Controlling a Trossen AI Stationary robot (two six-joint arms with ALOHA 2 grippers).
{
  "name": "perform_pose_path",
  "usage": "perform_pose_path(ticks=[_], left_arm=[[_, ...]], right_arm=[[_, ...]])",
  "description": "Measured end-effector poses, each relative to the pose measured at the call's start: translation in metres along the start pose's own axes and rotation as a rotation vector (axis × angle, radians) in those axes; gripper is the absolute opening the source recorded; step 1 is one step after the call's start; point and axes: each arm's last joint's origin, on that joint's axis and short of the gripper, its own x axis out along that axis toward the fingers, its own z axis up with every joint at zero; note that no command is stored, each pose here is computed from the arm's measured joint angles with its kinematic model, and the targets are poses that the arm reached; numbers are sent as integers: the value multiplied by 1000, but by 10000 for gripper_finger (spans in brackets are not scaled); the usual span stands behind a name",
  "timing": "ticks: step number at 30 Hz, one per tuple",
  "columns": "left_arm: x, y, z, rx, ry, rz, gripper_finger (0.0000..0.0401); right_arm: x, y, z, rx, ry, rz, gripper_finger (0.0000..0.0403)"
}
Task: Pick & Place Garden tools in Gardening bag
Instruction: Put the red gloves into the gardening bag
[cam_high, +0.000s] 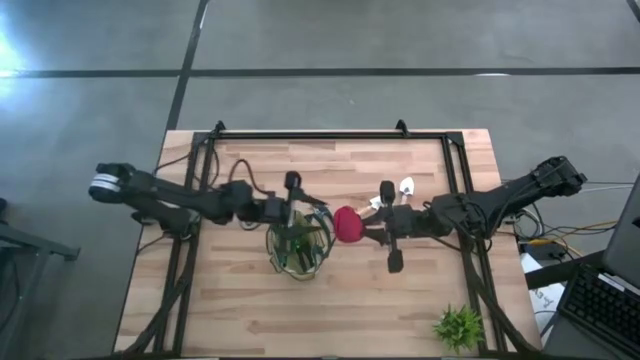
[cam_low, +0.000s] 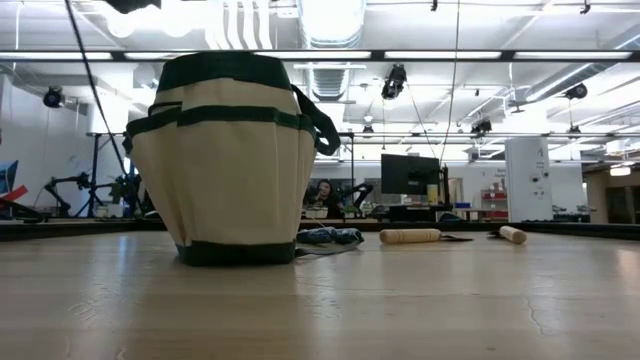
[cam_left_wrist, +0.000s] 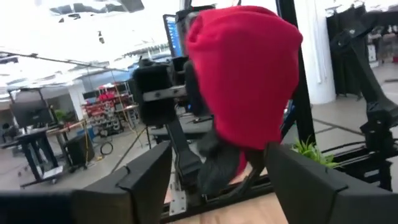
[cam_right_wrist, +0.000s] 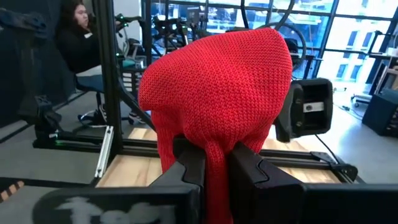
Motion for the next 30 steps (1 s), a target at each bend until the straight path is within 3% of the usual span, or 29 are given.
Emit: perform_pose_path(ticks=[7,25,30], left_arm=[[32,-1,1,31,-13,-79,263],[48,1,6,8,-43,-73,256],[48,2,5,19,-38,-66,210]], right_arm=[[1,-3,-1,-10,11,-19,24],[3,-15,-2,-5,22,-79,24],[3,-15,-3,5,31,-80,24]])
